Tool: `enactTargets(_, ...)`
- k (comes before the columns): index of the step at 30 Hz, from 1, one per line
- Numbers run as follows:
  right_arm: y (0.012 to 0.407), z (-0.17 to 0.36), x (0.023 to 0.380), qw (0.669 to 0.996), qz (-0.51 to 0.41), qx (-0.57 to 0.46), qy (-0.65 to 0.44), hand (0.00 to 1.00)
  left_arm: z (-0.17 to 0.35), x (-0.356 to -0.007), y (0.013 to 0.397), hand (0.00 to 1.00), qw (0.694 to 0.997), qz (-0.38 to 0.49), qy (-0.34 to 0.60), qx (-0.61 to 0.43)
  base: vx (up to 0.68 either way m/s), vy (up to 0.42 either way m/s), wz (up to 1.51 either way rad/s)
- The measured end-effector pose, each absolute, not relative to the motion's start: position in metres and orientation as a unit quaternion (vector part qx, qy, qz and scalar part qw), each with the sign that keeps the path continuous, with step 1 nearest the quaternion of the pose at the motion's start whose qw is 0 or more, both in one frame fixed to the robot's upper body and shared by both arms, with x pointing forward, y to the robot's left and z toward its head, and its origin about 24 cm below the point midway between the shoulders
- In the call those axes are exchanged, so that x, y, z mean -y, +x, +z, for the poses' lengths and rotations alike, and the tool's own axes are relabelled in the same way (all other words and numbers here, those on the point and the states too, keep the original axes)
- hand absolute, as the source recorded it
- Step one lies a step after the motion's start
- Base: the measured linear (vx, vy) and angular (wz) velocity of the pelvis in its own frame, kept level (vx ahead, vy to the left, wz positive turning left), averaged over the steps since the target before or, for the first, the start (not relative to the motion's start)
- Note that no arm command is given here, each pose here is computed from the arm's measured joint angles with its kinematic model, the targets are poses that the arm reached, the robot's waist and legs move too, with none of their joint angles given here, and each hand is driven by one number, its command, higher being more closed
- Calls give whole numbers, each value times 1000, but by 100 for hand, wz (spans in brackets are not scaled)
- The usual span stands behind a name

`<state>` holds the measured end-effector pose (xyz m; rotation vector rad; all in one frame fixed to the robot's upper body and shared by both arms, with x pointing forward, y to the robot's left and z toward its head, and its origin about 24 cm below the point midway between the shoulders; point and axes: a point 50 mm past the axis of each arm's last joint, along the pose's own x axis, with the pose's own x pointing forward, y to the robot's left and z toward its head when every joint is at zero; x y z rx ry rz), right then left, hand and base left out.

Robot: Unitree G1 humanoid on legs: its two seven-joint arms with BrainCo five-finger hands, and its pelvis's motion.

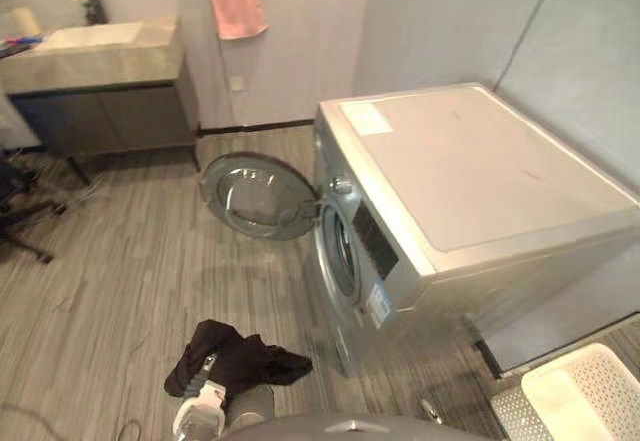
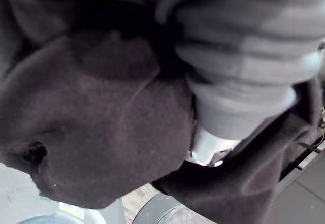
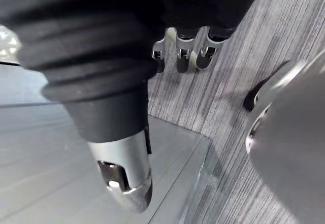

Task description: Pick up the laundry basket with both hands and put the clothes into the washing machine.

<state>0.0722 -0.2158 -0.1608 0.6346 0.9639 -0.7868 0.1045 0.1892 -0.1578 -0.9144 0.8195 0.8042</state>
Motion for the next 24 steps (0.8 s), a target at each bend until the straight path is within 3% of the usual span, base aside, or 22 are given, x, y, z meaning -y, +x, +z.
enactTargets(7,69,-160,213,772,-352,-448,283,0,-165,-193,70,100,720,400,-402,-401,305,481,-121)
enactTargets(10,57,-165,192,752,-355,-461,310,0,-163,-210,80,100,738,392,-376,-402,381,559,-12)
enactTargets(14,80,-161,197,763,-350,-430,333,0,-162,-204,90,100,747,373,-368,-409,159,383,-110)
enactTargets(20,86,-160,202,772,-342,-425,326,0,-162,-205,91,100,739,384,-380,-402,21,106,-152)
enactTargets(24,70,-165,219,747,-380,-444,318,0,-169,-187,89,100,727,356,-383,-444,84,-104,-81)
